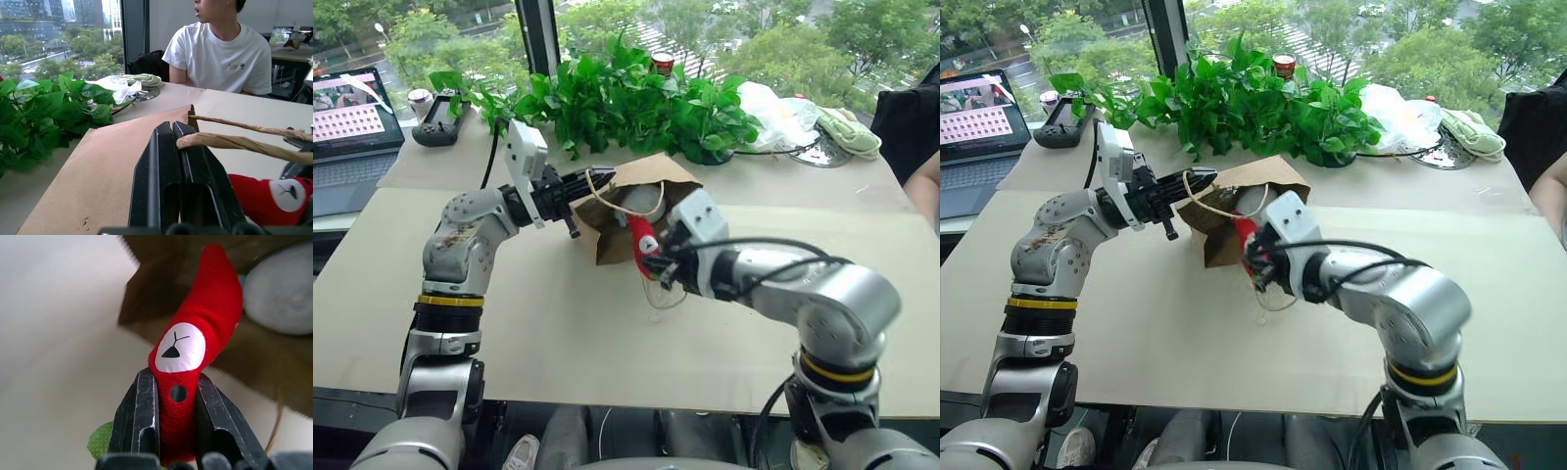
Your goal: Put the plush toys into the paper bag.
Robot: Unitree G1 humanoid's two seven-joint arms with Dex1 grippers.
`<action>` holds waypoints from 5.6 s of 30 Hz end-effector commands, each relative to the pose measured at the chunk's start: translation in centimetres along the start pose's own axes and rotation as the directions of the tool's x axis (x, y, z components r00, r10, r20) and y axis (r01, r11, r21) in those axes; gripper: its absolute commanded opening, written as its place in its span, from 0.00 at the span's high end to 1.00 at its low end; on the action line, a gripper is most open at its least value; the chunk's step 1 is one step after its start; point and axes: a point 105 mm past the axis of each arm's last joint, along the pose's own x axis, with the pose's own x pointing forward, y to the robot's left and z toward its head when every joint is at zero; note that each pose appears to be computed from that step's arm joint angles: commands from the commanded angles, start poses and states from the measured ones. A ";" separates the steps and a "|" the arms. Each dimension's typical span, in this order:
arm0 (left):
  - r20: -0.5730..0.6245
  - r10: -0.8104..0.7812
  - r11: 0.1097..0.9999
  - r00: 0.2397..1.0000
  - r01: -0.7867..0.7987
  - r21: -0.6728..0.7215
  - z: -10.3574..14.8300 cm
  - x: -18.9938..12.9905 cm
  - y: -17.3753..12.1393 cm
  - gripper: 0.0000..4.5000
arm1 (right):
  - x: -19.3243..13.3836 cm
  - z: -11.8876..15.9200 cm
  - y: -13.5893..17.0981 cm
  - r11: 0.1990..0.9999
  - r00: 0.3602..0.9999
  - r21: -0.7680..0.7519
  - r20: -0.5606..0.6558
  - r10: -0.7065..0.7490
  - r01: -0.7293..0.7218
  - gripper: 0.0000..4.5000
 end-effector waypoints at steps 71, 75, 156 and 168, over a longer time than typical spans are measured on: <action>0.013 -0.042 0.998 0.999 0.041 0.046 1.0 0.4 -0.4 1.00 | 2.9 -6.2 4.3 0.932 0.996 0.353 -0.023 0.090 -0.076 0.04; 0.008 -0.040 0.998 0.999 0.039 0.048 1.0 0.2 -0.3 1.00 | 4.1 -6.1 3.9 0.926 0.999 0.376 -0.008 0.033 -0.027 0.04; 0.153 0.194 0.916 0.969 -0.123 -0.381 2.7 0.1 0.8 0.18 | -6.5 8.5 -4.9 0.973 0.877 -0.035 0.440 -0.191 0.229 0.01; 0.025 0.279 0.886 0.960 -0.247 -0.392 -0.7 -4.3 1.2 0.18 | -10.6 6.2 -4.4 0.989 0.899 -0.132 0.437 0.000 0.064 0.01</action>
